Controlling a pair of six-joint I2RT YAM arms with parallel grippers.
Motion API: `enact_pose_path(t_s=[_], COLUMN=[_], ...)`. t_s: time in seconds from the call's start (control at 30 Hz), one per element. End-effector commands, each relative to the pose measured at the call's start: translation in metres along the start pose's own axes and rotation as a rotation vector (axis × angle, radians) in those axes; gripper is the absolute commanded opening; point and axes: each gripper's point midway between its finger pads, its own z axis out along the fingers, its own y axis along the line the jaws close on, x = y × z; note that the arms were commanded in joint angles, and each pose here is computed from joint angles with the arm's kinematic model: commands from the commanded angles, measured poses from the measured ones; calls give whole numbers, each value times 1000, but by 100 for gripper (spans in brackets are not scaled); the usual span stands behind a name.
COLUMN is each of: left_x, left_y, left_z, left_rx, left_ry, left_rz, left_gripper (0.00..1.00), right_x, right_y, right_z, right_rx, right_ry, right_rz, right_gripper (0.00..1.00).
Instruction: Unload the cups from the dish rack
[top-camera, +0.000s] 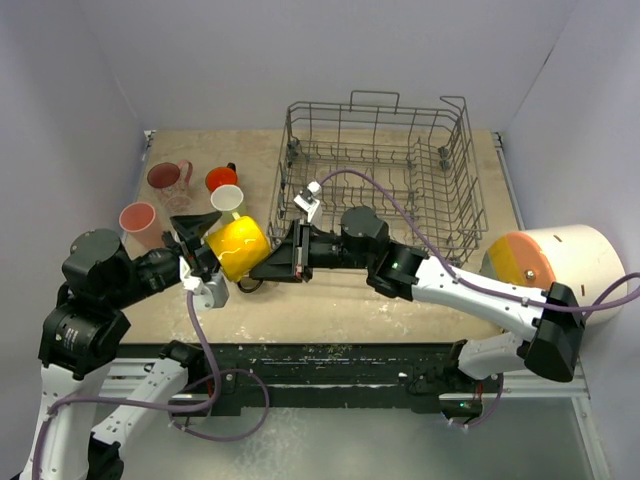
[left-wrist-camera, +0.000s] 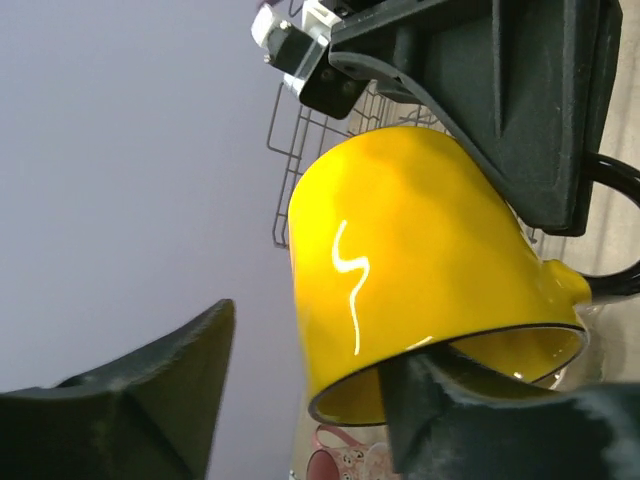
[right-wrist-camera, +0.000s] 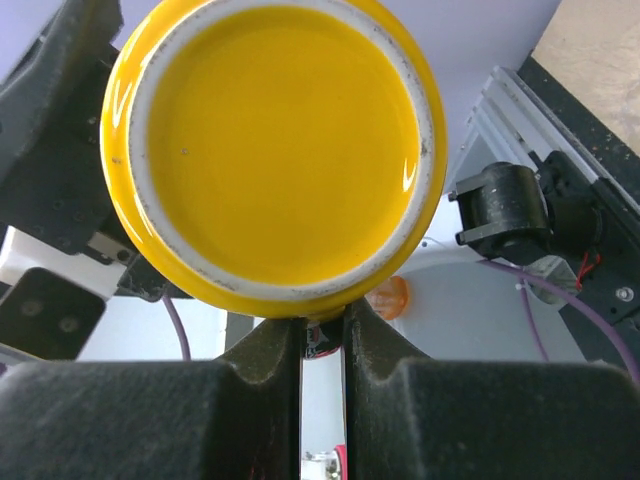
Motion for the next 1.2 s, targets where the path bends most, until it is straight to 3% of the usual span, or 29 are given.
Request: enact_pose_path(t_s=[0.0, 0.1, 0.33, 0.43, 0.47, 0.5, 0.57, 0.67, 0.77, 0.9, 1.17], left_x=[-12, -11, -5, 0, 2, 4, 11, 33, 60, 82, 94], left_y=[7, 2, -12, -21, -25, -28, -41, -70, -88, -109, -156], left_z=[0, 1, 11, 15, 16, 18, 23, 33, 46, 62, 116], left_rx=[-30, -18, 57, 94, 103, 111, 162, 293, 399, 552, 788], left_ry=[-57, -62, -73, -69, -67, -63, -51, 15, 117, 199, 275], left_rz=[21, 18, -29, -42, -50, -70, -132, -245, -346, -378, -160], left_gripper=[52, 42, 32, 5, 0, 0, 0, 0, 0, 0, 0], right_x=[-3, 4, 12, 20, 19, 14, -10, -64, -98, -125, -150], right_y=[56, 60, 63, 60, 58, 51, 19, -34, -59, -79, -98], right_z=[-8, -5, -3, -12, -17, -23, -39, -98, -154, -211, -230], right_rx=[-245, -286, -310, -295, -274, -227, -8, 334, 543, 853, 1033], right_ry=[-55, -42, -11, 17, 6, -17, -111, -281, -405, -515, -593], right_rz=[-21, -4, -5, -5, -13, -33, -100, -168, -219, -282, -279], right_gripper=[0, 0, 4, 7, 10, 18, 48, 74, 85, 92, 100])
